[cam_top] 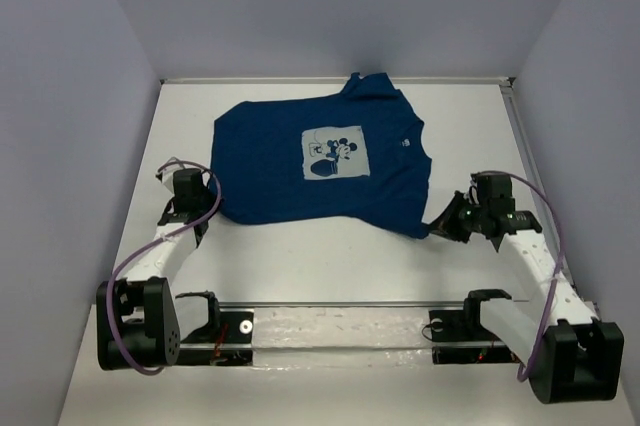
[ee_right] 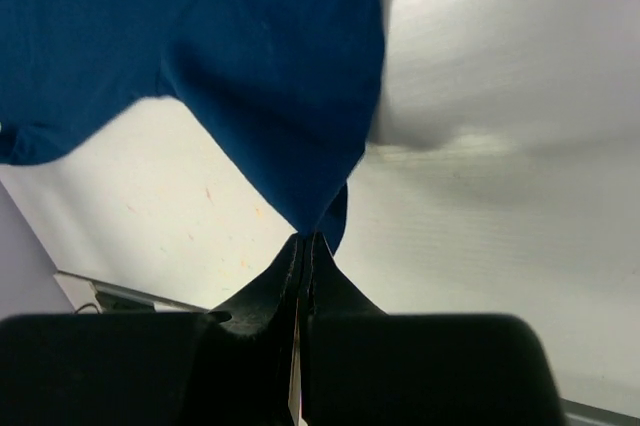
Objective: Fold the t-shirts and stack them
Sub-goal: Fold the flattened tshirt in 1/3 of the way
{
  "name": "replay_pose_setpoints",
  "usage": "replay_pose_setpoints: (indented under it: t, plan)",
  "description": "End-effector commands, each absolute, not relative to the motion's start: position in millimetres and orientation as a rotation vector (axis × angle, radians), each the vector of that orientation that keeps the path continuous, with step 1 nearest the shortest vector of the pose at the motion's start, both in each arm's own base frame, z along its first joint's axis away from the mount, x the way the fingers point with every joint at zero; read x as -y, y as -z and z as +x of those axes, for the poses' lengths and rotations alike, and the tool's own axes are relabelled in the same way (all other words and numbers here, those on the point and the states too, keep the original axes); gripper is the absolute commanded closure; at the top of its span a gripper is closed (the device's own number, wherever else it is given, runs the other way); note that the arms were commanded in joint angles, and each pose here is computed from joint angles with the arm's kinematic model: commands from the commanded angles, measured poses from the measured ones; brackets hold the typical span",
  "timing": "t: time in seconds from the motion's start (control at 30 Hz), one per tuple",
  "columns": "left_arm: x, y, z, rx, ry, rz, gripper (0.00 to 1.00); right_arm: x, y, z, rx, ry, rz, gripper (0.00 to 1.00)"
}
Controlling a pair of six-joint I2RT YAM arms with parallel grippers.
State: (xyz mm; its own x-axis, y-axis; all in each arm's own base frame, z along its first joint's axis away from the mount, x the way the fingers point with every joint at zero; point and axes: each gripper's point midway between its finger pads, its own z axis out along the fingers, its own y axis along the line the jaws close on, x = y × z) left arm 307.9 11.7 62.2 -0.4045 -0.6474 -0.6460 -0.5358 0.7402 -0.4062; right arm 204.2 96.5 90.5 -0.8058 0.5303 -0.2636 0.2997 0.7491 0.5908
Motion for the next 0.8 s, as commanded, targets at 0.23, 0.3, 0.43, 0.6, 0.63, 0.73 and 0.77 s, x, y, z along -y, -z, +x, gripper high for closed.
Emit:
replay_pose_setpoints:
  t: [0.23, 0.3, 0.43, 0.6, 0.63, 0.73, 0.77]
  plan:
    - [-16, -107, 355, -2.006, 0.214, -0.963, 1.00, -78, -161, 357, -2.326, -0.612, 0.488, 1.00]
    - [-16, -108, 365, -2.010, 0.215, -0.967, 1.00, -78, -175, 382, -2.288, -0.608, 0.459, 1.00]
    - [-19, -107, 383, -2.010, 0.213, -0.988, 1.00, -77, -173, 423, -2.298, -0.557, 0.433, 1.00]
    - [-31, -98, 399, -2.015, 0.194, -1.039, 1.00, -70, -161, 466, -2.312, -0.493, 0.440, 1.00]
    - [-32, -94, 404, -2.021, 0.188, -1.045, 1.00, -70, -171, 478, -2.287, -0.490, 0.429, 1.00]
    - [-41, -82, 413, -2.040, 0.161, -1.079, 1.00, -69, -163, 501, -2.307, -0.472, 0.420, 1.00]
    - [-42, -78, 415, -2.047, 0.155, -1.083, 1.00, -70, -161, 507, -2.308, -0.475, 0.413, 1.00]
